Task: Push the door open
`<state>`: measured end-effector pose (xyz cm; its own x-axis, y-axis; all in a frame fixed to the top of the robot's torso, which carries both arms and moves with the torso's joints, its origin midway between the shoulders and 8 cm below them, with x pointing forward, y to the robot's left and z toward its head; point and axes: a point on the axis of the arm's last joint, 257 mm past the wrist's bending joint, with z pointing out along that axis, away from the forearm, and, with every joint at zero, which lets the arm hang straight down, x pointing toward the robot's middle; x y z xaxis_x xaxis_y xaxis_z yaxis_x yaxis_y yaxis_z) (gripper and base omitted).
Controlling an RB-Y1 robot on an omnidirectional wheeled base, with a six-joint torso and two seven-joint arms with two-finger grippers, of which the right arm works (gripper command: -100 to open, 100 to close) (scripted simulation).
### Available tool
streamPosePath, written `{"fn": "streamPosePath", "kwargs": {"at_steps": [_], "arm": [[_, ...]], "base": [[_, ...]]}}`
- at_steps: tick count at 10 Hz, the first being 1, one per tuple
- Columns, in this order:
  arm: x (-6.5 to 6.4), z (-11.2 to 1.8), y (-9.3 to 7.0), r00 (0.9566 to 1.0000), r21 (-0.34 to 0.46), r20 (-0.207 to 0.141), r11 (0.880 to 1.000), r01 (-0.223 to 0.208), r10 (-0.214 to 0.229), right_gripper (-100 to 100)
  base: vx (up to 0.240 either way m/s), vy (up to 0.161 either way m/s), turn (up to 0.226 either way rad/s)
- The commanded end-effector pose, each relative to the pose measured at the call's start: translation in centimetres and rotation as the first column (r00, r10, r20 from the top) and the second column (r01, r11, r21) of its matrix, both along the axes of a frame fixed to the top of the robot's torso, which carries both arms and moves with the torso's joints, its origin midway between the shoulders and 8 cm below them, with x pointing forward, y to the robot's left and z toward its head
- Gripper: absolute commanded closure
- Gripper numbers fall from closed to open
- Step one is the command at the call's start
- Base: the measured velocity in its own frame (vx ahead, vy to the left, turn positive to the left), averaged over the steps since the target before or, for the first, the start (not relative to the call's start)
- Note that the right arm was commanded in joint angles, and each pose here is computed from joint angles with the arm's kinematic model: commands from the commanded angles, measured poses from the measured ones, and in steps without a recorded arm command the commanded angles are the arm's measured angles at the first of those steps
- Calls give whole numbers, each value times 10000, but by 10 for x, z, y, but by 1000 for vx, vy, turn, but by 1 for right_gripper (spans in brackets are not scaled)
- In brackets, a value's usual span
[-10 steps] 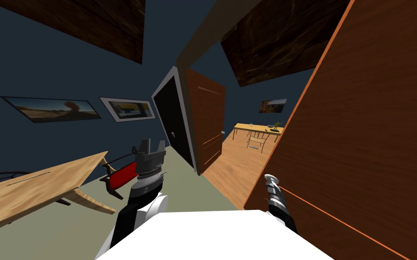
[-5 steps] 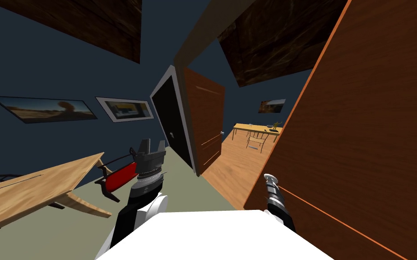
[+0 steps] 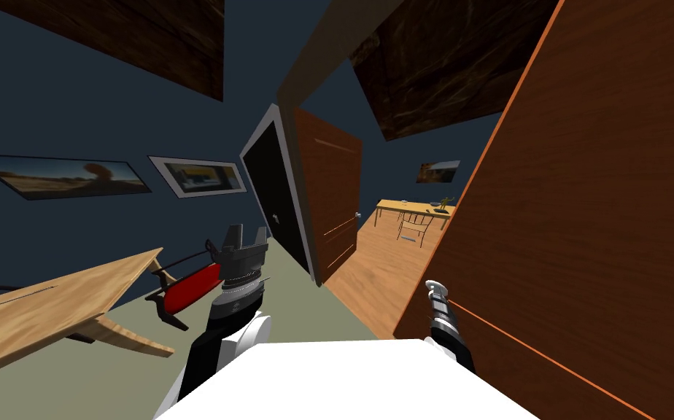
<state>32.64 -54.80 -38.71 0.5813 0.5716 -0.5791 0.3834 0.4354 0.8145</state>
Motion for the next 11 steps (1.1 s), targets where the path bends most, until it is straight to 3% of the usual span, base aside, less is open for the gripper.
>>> {"fn": "streamPosePath", "kwargs": {"at_steps": [1, 2, 3, 4, 6, 7, 8, 9, 11], "arm": [[-1, 2, -3, 9988, 414, 481, 9991, 108, -128, 100], [-1, 2, -3, 9982, 527, 592, 9986, 97, -128, 100], [0, 2, -2, 9956, 846, 916, 9963, 121, -198, 100], [0, 2, -2, 9953, 877, 947, 9961, 116, -200, 100], [1, 3, -2, 9873, 1460, 1542, 9892, 147, -374, 100], [1, 3, -2, 9854, 1580, 1660, 9874, 121, -386, 100], [1, 3, -2, 9792, 1881, 1967, 9821, 115, -491, 100], [1, 3, -2, 9783, 1926, 2010, 9812, 103, -497, 100], [2, 3, -1, 9634, 2486, 2580, 9686, 67, -729, 100]], "base": [[49, -38, -34], [35, -31, -8], [35, -32, -13], [30, -23, -10], [42, -35, -24], [36, -39, -7], [42, -40, -20], [31, -23, -8], [40, -34, -27]]}}
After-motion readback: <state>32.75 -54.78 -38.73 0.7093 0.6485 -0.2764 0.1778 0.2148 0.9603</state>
